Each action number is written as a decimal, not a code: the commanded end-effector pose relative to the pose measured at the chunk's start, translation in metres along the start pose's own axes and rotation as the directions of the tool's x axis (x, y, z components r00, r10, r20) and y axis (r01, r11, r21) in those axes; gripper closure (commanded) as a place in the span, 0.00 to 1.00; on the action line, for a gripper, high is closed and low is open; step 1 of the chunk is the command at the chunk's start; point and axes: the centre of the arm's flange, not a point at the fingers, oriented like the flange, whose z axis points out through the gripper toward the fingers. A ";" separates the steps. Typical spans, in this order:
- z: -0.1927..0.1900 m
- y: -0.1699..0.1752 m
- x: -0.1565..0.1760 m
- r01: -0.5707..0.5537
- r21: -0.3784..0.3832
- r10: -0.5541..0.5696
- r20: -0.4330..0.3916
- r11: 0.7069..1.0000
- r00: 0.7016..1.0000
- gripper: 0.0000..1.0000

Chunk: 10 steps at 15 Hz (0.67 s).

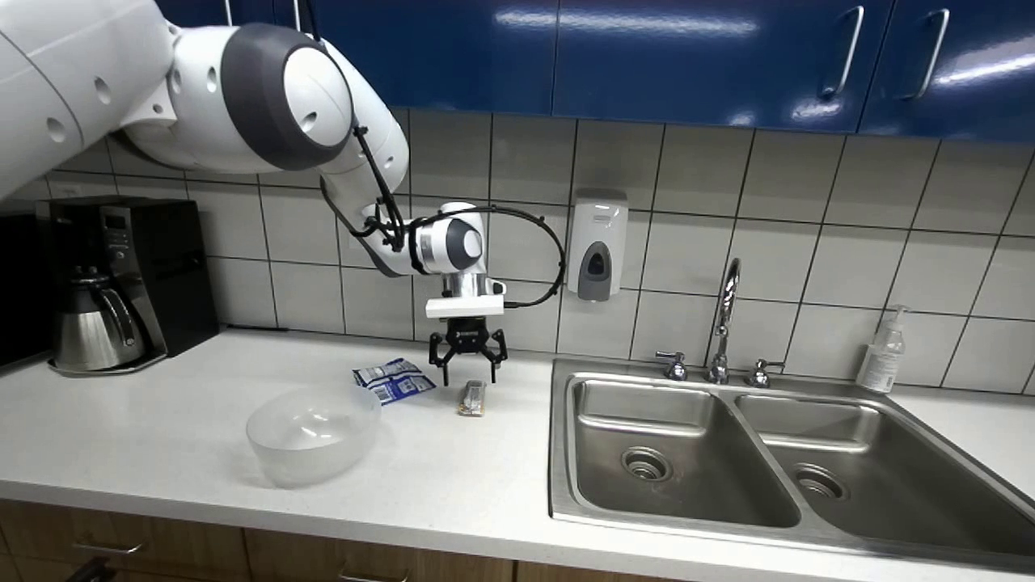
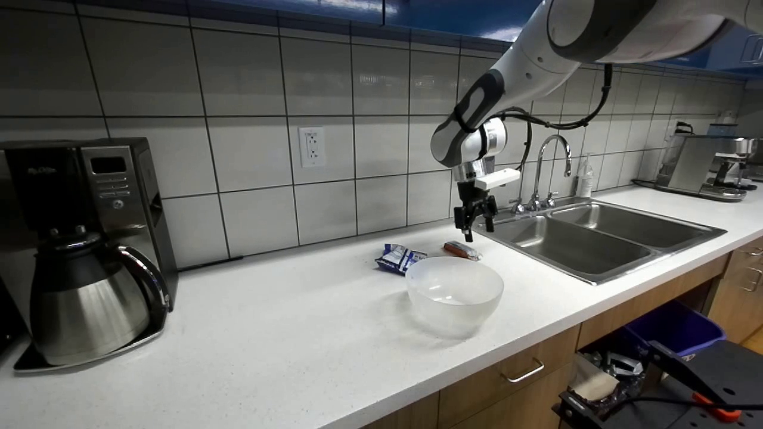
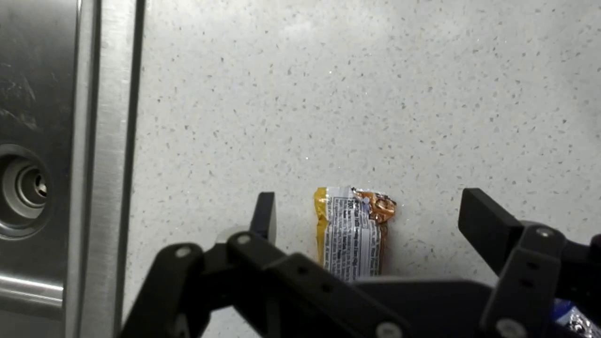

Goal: Put the right packet in the bowl

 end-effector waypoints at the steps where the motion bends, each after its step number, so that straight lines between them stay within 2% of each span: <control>1: 0.004 0.013 0.037 0.026 0.023 -0.025 -0.022 0.999 0.999 0.00; 10: 0.026 0.008 0.077 0.035 0.017 -0.034 -0.059 0.999 0.998 0.00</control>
